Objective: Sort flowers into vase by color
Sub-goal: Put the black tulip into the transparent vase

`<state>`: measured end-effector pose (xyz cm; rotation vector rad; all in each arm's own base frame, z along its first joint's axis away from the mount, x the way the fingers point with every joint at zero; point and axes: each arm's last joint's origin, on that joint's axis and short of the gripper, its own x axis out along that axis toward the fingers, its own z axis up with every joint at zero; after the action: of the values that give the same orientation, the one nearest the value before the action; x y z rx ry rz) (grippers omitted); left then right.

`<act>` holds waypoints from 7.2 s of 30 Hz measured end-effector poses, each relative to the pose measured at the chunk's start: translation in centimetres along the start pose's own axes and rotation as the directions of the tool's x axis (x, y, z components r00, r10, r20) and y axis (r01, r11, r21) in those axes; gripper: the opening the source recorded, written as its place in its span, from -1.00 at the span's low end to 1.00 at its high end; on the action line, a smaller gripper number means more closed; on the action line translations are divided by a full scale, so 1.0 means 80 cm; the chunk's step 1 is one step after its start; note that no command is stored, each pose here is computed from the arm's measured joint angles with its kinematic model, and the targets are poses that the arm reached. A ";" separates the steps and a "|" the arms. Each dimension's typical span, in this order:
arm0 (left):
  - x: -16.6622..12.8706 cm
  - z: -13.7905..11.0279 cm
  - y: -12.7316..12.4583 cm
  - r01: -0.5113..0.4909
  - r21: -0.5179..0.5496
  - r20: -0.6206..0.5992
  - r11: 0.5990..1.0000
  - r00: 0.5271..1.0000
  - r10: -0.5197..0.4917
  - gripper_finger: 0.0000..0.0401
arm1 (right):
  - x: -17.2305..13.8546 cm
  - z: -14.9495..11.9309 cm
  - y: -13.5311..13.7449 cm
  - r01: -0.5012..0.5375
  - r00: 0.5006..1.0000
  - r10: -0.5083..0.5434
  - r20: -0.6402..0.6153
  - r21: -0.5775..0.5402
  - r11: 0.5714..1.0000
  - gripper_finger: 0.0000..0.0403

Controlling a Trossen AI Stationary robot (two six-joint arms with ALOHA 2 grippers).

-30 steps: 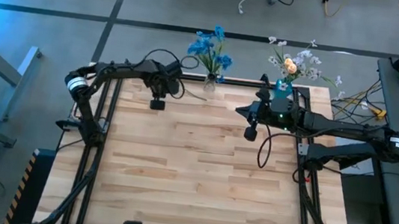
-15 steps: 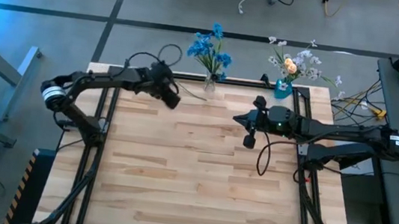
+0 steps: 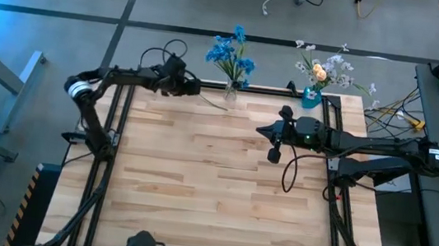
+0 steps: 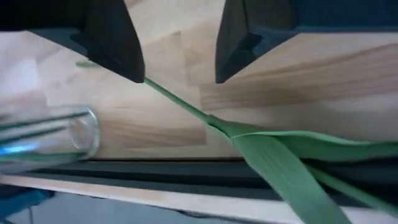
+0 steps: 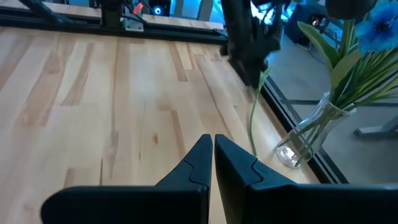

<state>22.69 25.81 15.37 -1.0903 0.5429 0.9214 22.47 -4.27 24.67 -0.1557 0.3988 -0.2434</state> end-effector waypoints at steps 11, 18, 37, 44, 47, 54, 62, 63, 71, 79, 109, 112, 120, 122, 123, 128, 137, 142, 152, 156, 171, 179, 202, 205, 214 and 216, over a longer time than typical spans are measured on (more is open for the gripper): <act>0.040 0.018 -0.005 -0.003 -0.195 0.005 0.981 1.000 0.004 0.08 | 0.000 0.002 0.000 0.003 1.000 -0.003 0.020 -0.002 1.000 -0.94; 0.050 0.041 0.001 -0.019 -0.297 0.059 0.955 0.998 0.039 0.08 | 0.000 0.002 0.000 0.002 1.000 -0.003 0.020 0.003 1.000 -0.94; 0.056 0.049 0.016 -0.059 -0.239 0.031 0.969 0.997 0.068 -0.48 | 0.000 0.002 0.000 0.000 1.000 0.000 0.020 -0.007 1.000 -0.94; 0.055 0.047 0.016 -0.050 -0.161 0.004 0.986 0.999 0.052 -0.96 | 0.000 0.002 0.000 -0.001 1.000 0.000 0.020 0.003 1.000 -0.94; 0.050 0.044 0.016 -0.070 -0.109 -0.028 0.992 0.997 0.067 -0.93 | 0.000 0.002 0.000 0.000 1.000 0.000 0.019 0.003 1.000 -0.94; 0.027 0.024 -0.006 -0.106 0.137 -0.063 0.985 0.991 0.116 -0.99 | 0.000 0.001 0.000 -0.002 1.000 0.002 0.012 0.005 1.000 -0.94; -0.030 -0.001 -0.039 -0.059 0.376 0.134 0.925 0.991 0.009 -0.99 | 0.000 -0.002 0.000 0.000 1.000 0.000 0.005 0.001 1.000 -0.94; -0.039 -0.007 -0.041 -0.041 0.390 0.162 0.920 0.987 -0.025 -1.00 | 0.001 -0.003 0.001 0.000 1.000 0.000 0.003 0.000 1.000 -0.94; -0.096 -0.064 -0.042 0.198 0.574 0.309 0.795 0.846 -0.434 -1.00 | 0.002 -0.013 0.003 0.007 0.999 -0.007 0.036 -0.005 1.000 -0.94; -0.145 -0.104 -0.066 0.268 0.753 0.340 0.601 0.623 -0.704 -1.00 | 0.003 -0.028 0.005 0.027 0.992 -0.024 0.123 -0.022 0.999 -0.94; -0.116 0.024 -0.249 -0.021 0.899 0.383 0.437 0.518 -0.764 -1.00 | -0.013 -0.091 0.014 0.067 0.951 -0.059 0.304 -0.015 0.998 -0.94; -0.104 0.030 -0.246 -0.029 0.896 0.391 0.443 0.524 -0.757 -1.00 | -0.013 -0.088 0.014 0.069 0.949 -0.060 0.309 -0.016 0.998 -0.94; -0.085 0.050 -0.227 -0.047 0.891 0.417 0.451 0.478 -0.773 -1.00 | -0.013 -0.088 0.014 0.070 0.948 -0.061 0.311 -0.018 0.997 -0.94; -0.077 0.052 -0.223 -0.027 0.892 0.408 0.451 0.476 -0.779 -1.00 | -0.013 -0.088 0.014 0.070 0.948 -0.061 0.312 -0.017 0.997 -0.94; -0.073 0.053 -0.221 -0.013 0.893 0.402 0.450 0.474 -0.783 -1.00 | -0.013 -0.088 0.014 0.070 0.948 -0.061 0.312 -0.018 0.997 -0.94; -0.057 0.051 -0.219 0.015 0.896 0.387 0.443 0.462 -0.798 -1.00 | -0.013 -0.088 0.014 0.070 0.948 -0.061 0.313 -0.018 0.997 -0.94; -0.032 0.052 -0.209 0.021 0.890 0.385 0.455 0.500 -0.776 -1.00 | -0.013 -0.088 0.014 0.070 0.948 -0.061 0.312 -0.018 0.997 -0.94; -0.023 0.052 -0.205 0.023 0.887 0.383 0.461 0.520 -0.763 -1.00 | -0.013 -0.088 0.014 0.070 0.948 -0.061 0.312 -0.018 0.997 -0.94; -0.024 0.053 -0.202 0.019 0.885 0.374 0.464 0.563 -0.737 -0.78 | -0.013 -0.088 0.014 0.070 0.948 -0.061 0.311 -0.018 0.997 -0.94; -0.028 0.053 -0.202 0.008 0.890 0.366 0.456 0.584 -0.724 -0.64 | -0.012 -0.088 0.014 0.069 0.949 -0.060 0.310 -0.018 0.997 -0.94; -0.053 0.052 -0.201 -0.037 0.911 0.332 0.411 0.658 -0.676 -0.48 | -0.012 -0.088 0.014 0.067 0.950 -0.060 0.307 -0.012 0.998 -0.94; -0.067 0.048 -0.194 -0.089 0.917 0.314 0.388 0.759 -0.570 -0.48 | -0.012 -0.089 0.014 0.066 0.951 -0.059 0.305 -0.013 0.998 -0.94; -0.102 0.032 -0.183 -0.109 0.944 0.238 0.312 0.879 -0.413 -0.07 | -0.012 -0.090 0.014 0.066 0.953 -0.058 0.298 -0.016 0.998 -0.94; -0.099 0.024 -0.185 -0.114 0.955 0.225 0.275 0.882 -0.413 -0.05 | -0.012 -0.090 0.014 0.066 0.953 -0.058 0.297 -0.018 0.998 -0.94; -0.088 -0.004 -0.169 -0.148 0.954 0.248 0.262 0.878 -0.409 -0.05 | -0.012 -0.090 0.014 0.067 0.953 -0.058 0.297 -0.021 0.998 -0.94; -0.092 -0.013 -0.159 -0.154 0.950 0.262 0.270 0.865 -0.427 -0.05 | -0.012 -0.090 0.014 0.067 0.953 -0.058 0.297 -0.021 0.998 -0.94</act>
<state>29.59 20.16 27.04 0.2778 0.4399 0.4588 18.97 -3.66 18.26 -0.2317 0.0990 -0.2715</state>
